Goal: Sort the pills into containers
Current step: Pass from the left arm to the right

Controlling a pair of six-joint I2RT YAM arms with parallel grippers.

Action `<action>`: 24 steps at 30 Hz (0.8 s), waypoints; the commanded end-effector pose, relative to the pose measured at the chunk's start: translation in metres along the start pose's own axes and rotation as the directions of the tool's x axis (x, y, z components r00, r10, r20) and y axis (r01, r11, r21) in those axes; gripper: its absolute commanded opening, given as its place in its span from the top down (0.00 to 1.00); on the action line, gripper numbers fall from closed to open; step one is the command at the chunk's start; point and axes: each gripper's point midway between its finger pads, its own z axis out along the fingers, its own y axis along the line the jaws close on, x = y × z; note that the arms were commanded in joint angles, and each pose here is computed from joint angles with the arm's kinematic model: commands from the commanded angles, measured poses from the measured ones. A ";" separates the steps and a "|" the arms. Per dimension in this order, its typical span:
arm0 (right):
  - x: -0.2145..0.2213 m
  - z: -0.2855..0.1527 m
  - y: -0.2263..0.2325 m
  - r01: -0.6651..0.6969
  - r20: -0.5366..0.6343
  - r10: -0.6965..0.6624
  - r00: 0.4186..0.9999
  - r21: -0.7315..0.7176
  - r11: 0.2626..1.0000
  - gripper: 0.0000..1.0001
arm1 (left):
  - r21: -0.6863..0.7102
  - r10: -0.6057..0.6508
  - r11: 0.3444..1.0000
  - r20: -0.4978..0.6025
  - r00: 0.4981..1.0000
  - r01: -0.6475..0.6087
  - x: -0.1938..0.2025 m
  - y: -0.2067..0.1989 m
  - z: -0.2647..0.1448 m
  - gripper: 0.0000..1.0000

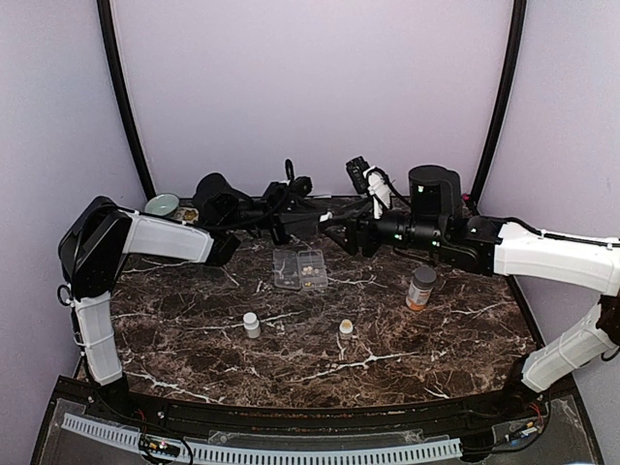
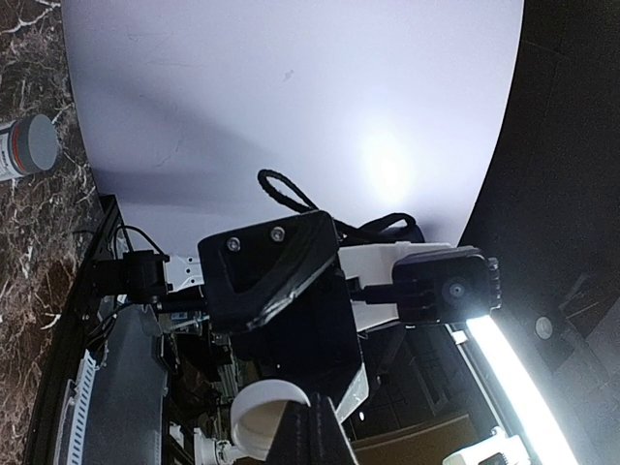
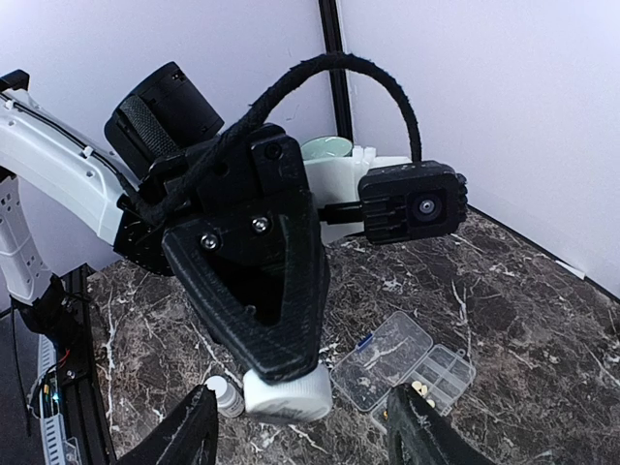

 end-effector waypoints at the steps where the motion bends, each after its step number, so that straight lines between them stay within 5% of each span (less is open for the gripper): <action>1: -0.018 -0.003 0.011 0.029 0.046 -0.027 0.999 -0.033 0.999 0.40 | 0.045 0.069 0.997 -0.031 0.997 -0.068 0.011 -0.021 0.009 1.00; 24: -0.030 -0.012 0.027 0.068 0.048 -0.064 0.997 -0.097 0.993 0.55 | 0.056 0.102 0.994 -0.064 0.993 -0.099 0.018 -0.025 0.012 1.00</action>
